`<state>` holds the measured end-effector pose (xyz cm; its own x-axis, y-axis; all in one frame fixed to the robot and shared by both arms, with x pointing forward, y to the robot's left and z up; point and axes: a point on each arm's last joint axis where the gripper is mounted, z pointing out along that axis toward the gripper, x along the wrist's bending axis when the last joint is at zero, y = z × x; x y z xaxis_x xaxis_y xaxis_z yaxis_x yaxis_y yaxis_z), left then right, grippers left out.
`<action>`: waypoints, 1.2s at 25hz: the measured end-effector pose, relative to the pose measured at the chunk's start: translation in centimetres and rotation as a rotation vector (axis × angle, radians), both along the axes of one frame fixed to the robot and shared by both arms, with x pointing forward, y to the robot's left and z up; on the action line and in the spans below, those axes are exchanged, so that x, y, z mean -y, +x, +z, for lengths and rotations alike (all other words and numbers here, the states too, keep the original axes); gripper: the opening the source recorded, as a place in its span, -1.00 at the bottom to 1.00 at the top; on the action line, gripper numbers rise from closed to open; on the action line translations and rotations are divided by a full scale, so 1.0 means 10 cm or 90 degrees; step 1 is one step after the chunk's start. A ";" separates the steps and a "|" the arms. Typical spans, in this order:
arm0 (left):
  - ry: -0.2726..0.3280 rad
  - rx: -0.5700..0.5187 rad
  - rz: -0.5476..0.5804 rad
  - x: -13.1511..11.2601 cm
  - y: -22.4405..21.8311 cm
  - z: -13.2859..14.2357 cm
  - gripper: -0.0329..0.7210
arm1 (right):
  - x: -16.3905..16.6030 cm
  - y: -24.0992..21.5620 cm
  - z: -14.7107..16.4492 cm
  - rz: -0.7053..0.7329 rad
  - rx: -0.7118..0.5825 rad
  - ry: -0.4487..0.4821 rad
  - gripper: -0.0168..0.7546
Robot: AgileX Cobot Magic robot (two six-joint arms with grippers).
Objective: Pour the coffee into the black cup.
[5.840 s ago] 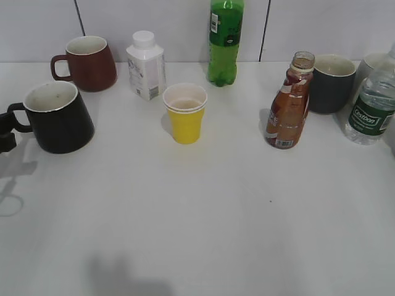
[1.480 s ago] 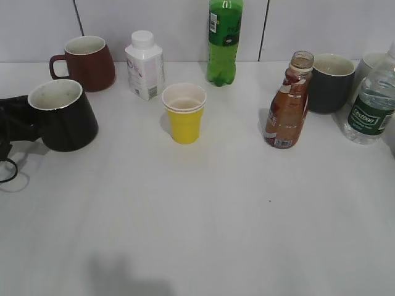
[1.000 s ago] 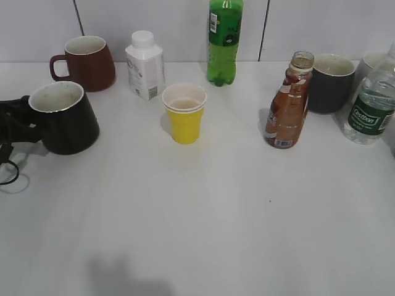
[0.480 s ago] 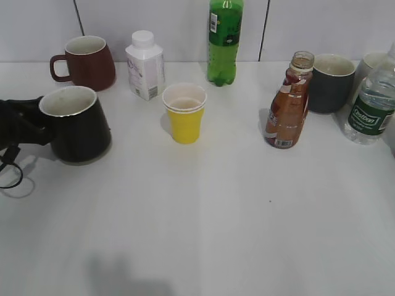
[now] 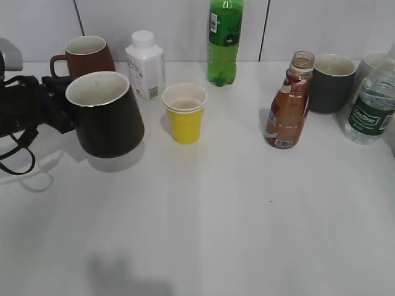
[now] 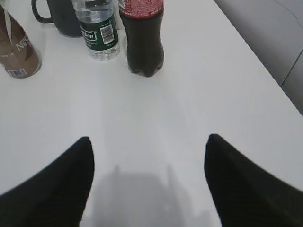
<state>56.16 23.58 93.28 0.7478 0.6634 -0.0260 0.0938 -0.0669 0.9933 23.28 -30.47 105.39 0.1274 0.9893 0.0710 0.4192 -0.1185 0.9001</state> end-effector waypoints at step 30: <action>0.013 0.000 -0.180 0.53 -0.25 0.14 -0.82 | -0.01 0.09 0.13 0.008 0.033 0.005 0.52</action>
